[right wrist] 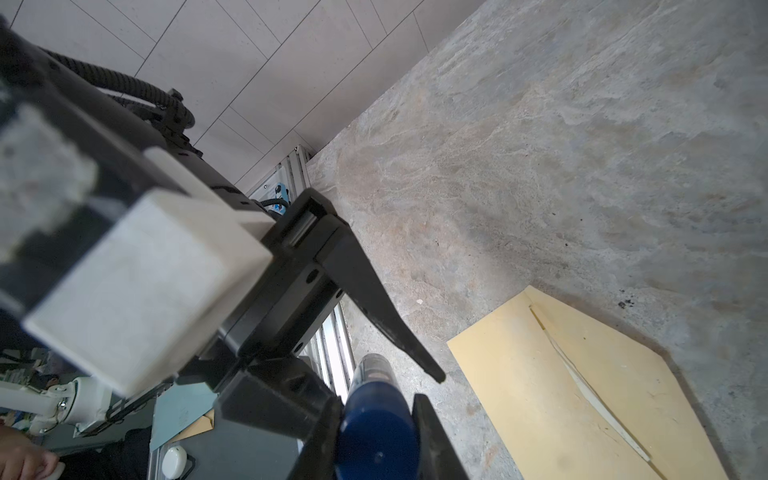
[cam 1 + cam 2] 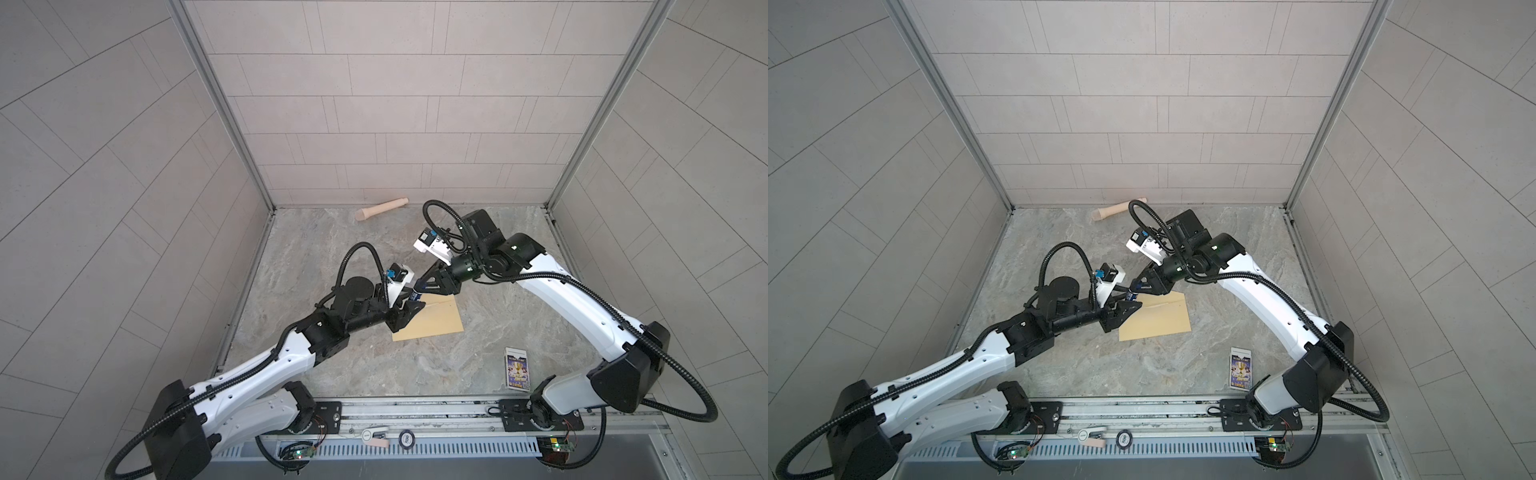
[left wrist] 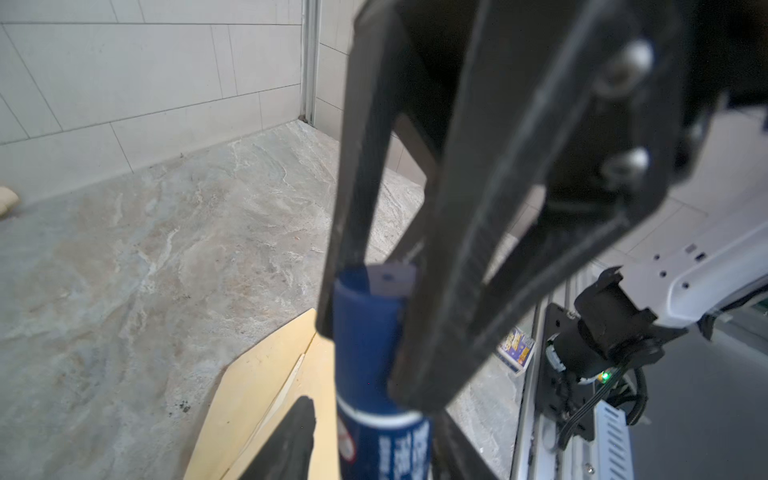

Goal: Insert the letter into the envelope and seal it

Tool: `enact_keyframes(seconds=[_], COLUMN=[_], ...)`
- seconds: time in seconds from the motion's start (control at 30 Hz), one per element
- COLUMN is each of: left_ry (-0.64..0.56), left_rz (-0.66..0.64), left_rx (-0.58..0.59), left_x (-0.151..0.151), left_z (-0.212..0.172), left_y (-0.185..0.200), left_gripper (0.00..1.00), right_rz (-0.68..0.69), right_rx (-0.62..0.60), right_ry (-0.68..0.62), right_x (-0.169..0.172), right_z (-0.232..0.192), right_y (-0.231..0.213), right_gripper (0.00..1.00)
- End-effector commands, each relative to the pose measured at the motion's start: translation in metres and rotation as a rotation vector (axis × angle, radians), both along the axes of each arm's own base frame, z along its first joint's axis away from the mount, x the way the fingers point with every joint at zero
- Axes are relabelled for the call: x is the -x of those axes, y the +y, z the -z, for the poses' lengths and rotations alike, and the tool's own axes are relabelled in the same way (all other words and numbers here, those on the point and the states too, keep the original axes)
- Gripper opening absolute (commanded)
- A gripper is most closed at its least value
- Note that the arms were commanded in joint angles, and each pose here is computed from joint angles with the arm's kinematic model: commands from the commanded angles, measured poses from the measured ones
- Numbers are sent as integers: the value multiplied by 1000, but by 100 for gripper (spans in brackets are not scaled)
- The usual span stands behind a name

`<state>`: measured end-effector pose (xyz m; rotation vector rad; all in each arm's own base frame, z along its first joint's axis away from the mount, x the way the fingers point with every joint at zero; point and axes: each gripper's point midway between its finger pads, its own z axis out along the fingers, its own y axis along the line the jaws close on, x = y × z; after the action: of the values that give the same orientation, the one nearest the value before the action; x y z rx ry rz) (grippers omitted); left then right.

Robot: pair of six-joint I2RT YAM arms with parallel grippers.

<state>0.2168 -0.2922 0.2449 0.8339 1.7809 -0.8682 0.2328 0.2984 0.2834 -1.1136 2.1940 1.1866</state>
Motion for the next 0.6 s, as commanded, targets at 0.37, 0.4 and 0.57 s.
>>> enact_keyframes(seconds=[0.37, 0.4, 0.57], left_ry=[-49, -48, -36], left_rz=[8, 9, 24], left_rx=[21, 25, 36], left_x=[-1, -1, 3], left_z=[-17, -16, -14], left_y=[-1, 0, -1], left_gripper=[26, 36, 45], right_rz=[40, 43, 47], right_rx=[-12, -12, -22], right_ry=[-15, -17, -18], right_x=[-2, -2, -3], right_z=[-13, -13, -17], right_y=[-10, -10, -9], right_gripper=[0, 0, 0])
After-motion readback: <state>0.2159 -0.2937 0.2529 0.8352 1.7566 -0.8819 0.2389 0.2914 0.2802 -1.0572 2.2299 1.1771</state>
